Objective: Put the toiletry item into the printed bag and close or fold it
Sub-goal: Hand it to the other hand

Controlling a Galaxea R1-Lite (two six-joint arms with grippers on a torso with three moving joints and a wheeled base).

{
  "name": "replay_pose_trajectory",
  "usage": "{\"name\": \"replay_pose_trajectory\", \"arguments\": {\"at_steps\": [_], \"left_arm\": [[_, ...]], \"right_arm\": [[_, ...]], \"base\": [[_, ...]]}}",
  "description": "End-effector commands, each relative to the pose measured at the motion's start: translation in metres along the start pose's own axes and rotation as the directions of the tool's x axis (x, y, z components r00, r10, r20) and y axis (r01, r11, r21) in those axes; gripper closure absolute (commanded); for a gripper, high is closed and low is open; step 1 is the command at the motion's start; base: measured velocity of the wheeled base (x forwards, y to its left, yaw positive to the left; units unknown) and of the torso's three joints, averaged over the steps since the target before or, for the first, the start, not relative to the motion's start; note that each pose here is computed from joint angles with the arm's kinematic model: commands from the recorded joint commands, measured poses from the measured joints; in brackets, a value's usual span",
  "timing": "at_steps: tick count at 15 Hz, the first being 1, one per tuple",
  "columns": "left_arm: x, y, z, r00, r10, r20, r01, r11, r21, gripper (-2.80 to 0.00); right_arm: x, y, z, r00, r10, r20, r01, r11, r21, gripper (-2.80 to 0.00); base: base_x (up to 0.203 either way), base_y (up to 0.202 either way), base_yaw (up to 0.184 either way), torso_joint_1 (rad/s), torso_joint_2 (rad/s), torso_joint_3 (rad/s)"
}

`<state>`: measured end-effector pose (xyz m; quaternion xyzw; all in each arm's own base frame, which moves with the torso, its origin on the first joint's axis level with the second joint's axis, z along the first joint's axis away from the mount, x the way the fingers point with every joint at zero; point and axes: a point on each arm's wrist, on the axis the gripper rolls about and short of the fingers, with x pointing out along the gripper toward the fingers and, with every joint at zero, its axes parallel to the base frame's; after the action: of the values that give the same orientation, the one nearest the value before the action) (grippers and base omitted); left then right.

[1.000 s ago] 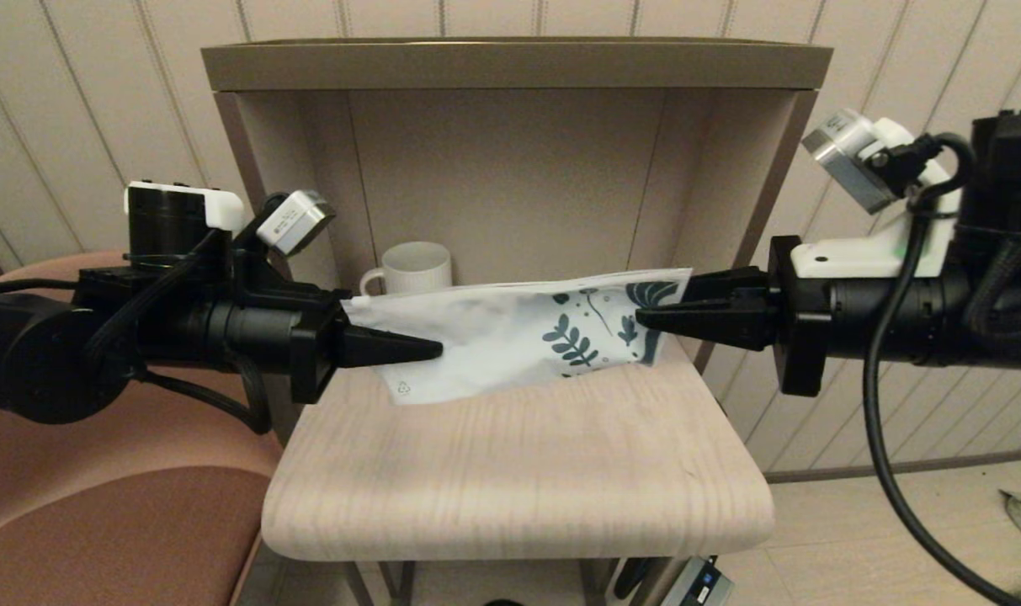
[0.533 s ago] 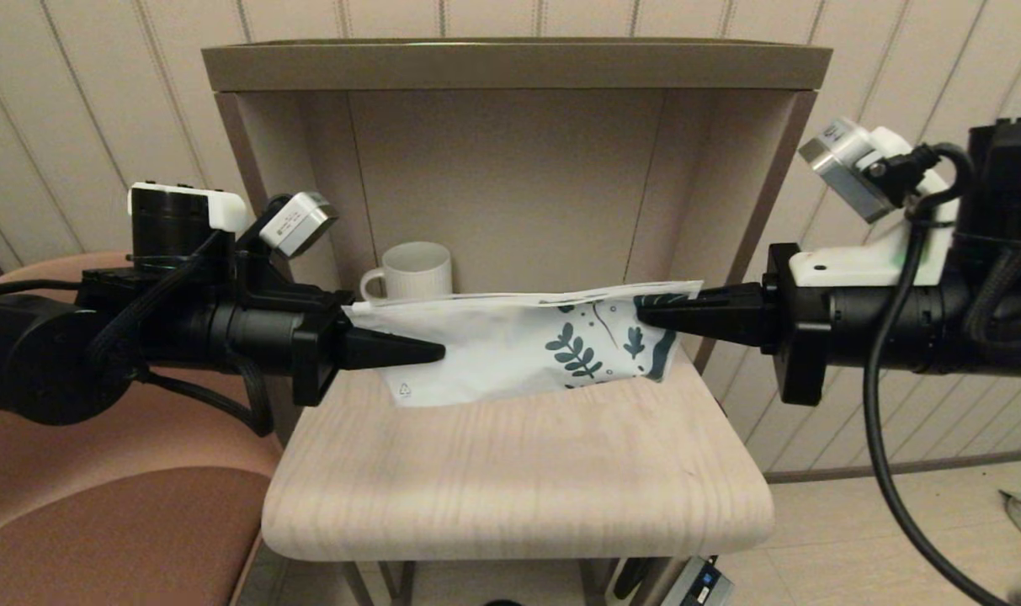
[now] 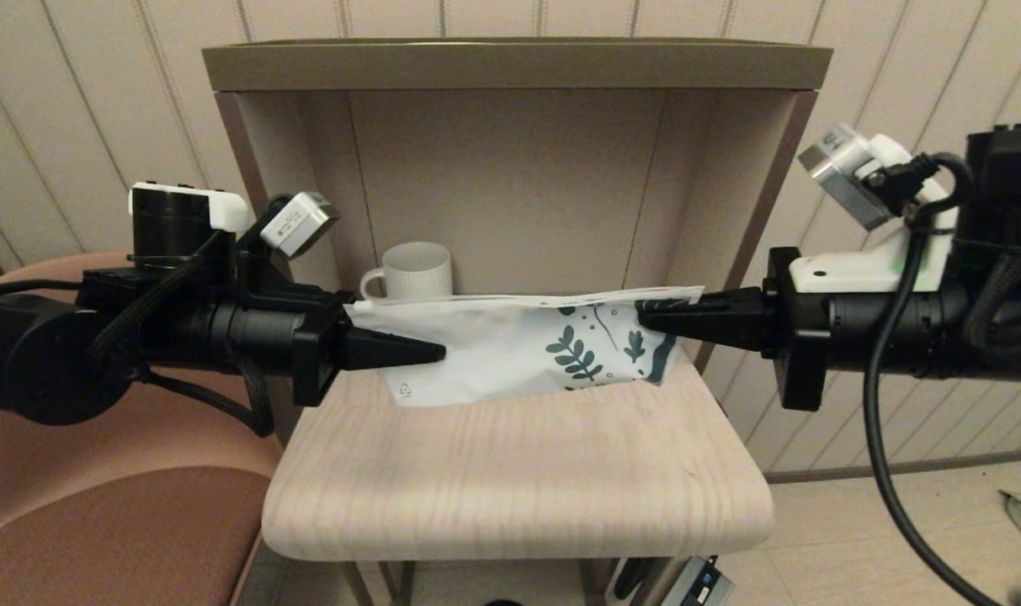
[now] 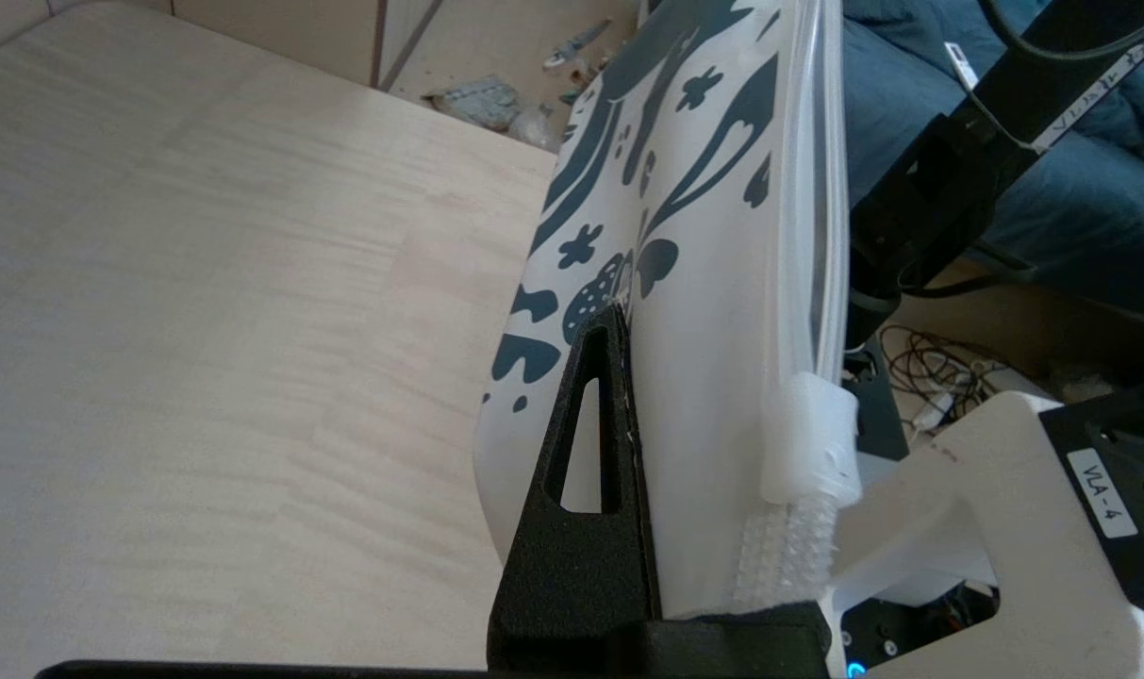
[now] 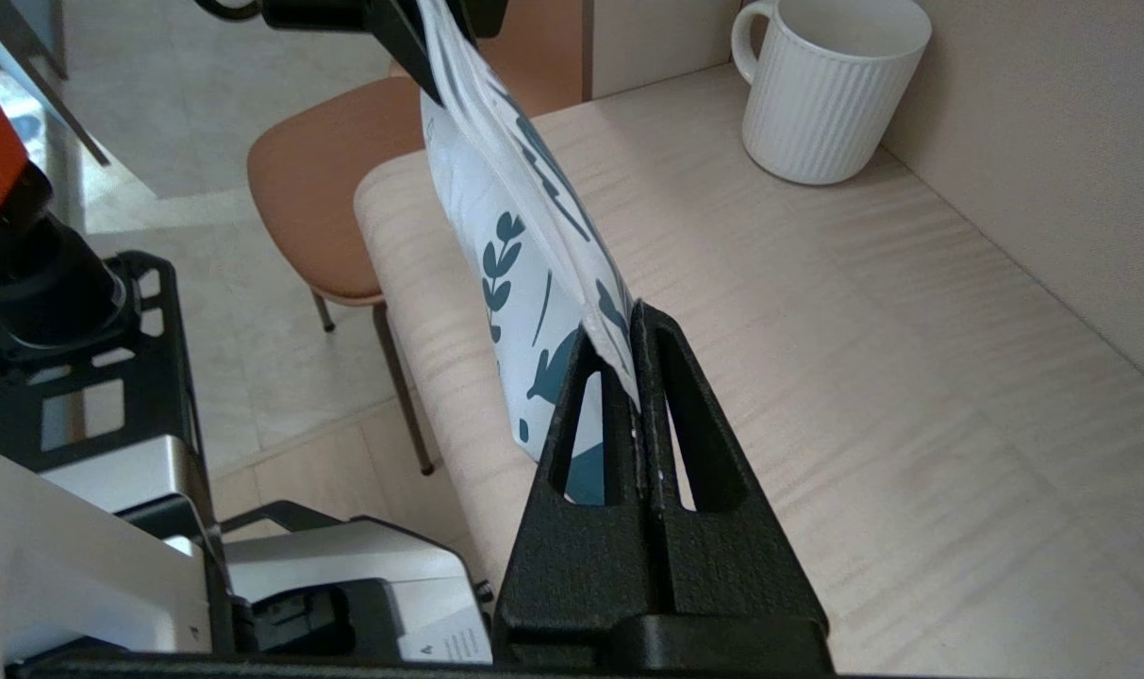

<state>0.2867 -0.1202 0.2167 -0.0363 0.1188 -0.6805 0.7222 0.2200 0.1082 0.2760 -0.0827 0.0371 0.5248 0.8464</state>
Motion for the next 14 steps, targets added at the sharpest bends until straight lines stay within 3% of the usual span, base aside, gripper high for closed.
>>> {"name": "replay_pose_trajectory", "arguments": {"at_steps": [1, 6, 11, 14], "left_arm": [[0.0, 0.0, 0.0, 1.0, -0.006, 0.002, 0.006, 1.0, 0.003, 0.0], [0.001, 0.001, -0.002, 1.0, -0.008, -0.001, 0.008, 1.0, 0.002, 0.0], [0.006, 0.011, -0.018, 0.999, -0.024, -0.024, 0.023, 1.0, -0.019, 0.0], [0.018, 0.013, -0.028, 0.997, -0.055, -0.045, 0.054, 0.998, -0.025, 0.0]], "right_arm": [[0.0, 0.001, 0.0, 1.0, 0.007, 0.0, -0.007, 1.0, -0.017, -2.8], [0.0, 0.001, -0.003, 1.0, 0.006, -0.003, -0.006, 1.0, -0.017, -2.8], [-0.023, 0.011, 0.016, 0.998, -0.023, 0.055, 0.026, 0.998, -0.06, -2.8], [-0.031, 0.012, 0.031, 0.999, -0.027, 0.037, 0.028, 1.0, -0.008, -2.8]], "base": [[0.0, 0.0, 0.0, 0.0, 0.0, 0.0], [0.0, 0.0, 0.0, 0.0, 0.0, 0.0], [0.0, 0.0, 0.0, 0.0, 0.0, 0.0], [0.0, 0.0, 0.0, 0.0, 0.0, 0.0]]}}
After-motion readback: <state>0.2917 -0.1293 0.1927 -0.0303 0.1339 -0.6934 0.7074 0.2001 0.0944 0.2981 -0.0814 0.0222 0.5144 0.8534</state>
